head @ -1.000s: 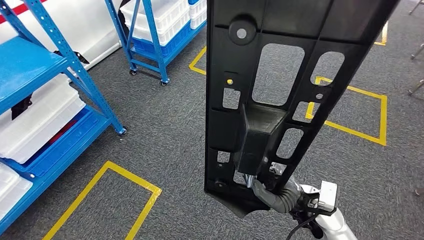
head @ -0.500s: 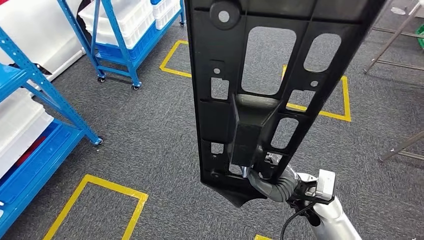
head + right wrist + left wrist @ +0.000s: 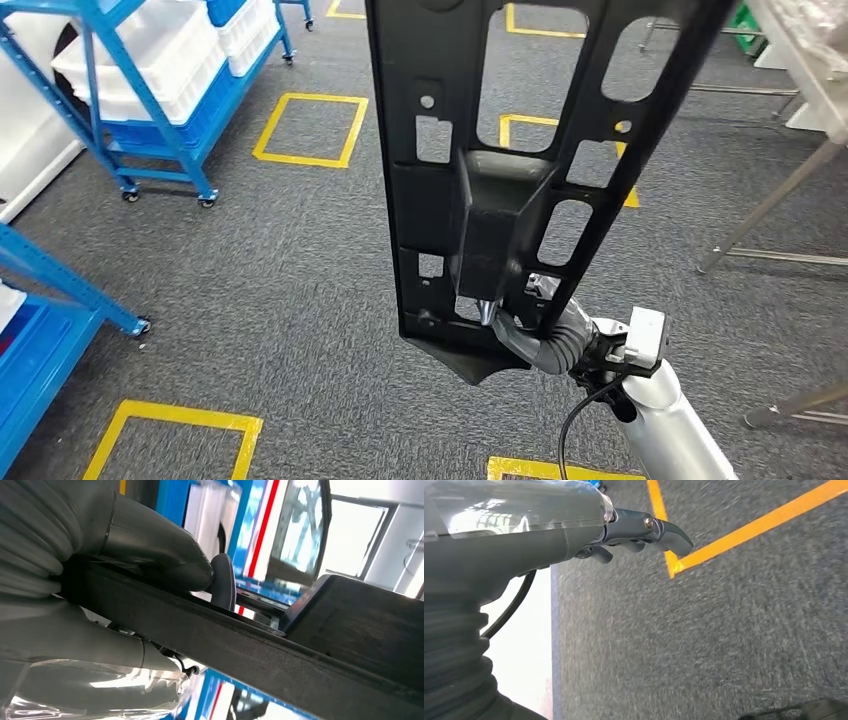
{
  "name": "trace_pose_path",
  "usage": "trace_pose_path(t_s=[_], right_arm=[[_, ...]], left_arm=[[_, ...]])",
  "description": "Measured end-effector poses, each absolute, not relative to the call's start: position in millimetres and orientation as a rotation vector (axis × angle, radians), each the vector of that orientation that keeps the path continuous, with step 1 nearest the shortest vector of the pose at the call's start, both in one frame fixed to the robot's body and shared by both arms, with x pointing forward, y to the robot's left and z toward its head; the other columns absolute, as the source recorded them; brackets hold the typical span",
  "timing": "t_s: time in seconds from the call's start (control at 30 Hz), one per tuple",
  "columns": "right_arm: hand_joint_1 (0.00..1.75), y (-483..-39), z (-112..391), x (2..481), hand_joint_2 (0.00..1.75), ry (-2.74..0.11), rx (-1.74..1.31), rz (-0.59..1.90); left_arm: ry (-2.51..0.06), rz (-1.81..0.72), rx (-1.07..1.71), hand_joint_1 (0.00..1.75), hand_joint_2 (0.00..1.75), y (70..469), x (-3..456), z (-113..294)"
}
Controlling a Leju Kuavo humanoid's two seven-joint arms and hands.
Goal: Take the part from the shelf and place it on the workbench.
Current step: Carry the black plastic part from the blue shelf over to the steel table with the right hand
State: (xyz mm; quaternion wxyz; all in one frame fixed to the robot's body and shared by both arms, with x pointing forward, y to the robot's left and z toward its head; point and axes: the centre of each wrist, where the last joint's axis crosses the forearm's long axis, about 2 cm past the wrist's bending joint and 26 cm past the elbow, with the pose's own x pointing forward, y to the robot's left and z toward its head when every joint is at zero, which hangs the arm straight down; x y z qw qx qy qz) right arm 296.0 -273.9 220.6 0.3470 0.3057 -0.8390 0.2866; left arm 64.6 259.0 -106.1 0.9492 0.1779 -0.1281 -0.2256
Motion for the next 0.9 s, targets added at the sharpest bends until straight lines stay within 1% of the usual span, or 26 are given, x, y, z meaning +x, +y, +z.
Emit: trace_pose_path(t_s=[0.4, 0.9], right_arm=[[1.75, -271.4, 214.4, 291.1, 1.75, -2.171, 0.759, 0.704], [1.75, -270.1, 215.7, 287.4, 1.75, -2.173, 0.76, 0.714]], left_arm=[[-0.293, -0.484, 0.333, 0.0, 1.75, 253.1, 60.5, -106.4], [-0.295, -0.485, 0.327, 0.0, 1.75, 248.9, 59.2, -106.2]])
